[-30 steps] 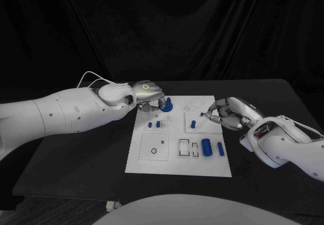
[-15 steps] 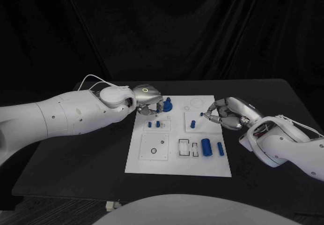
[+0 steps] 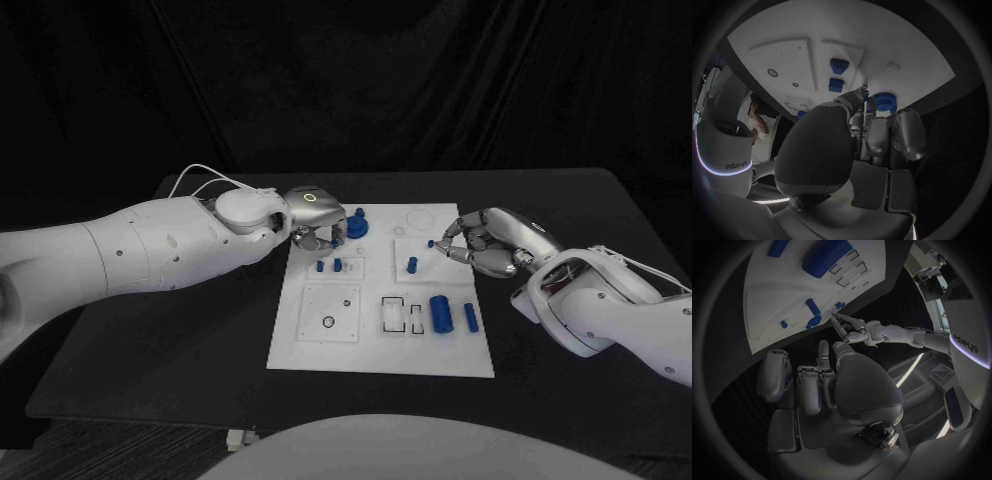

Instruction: Assemble the parts on the task board

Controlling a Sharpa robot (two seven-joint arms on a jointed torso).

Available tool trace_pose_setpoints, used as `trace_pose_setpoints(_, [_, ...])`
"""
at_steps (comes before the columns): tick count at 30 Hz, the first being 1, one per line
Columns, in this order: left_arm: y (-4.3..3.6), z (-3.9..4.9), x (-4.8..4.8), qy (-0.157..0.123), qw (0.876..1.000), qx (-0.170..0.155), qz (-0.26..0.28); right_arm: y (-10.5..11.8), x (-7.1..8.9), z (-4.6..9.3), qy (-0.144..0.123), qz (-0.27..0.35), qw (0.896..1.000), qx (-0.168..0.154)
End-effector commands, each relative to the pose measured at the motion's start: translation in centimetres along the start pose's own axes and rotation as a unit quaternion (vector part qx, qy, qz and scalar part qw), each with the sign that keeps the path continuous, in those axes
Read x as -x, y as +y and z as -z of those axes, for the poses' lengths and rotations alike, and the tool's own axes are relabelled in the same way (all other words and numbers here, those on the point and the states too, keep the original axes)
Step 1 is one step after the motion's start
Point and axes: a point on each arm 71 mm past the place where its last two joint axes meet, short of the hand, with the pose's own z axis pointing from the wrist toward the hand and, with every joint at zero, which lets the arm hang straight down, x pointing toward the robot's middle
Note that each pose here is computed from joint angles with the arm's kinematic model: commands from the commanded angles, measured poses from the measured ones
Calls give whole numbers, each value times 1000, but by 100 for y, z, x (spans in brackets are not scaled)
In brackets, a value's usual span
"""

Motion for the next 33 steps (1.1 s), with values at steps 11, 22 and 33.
trace_pose_setpoints(11, [2,-5,-66,18,1000,4,9,-9,-15,6,4,2,1000,-8])
trace_pose_setpoints(22, [19,-5,-141,34,999,11,13,-5,-22,4,6,0,1000,-9])
trace_pose_setpoints(33, [9,-19,-199,40,999,14,16,-2,-34,-1,9,-2,1000,-10])
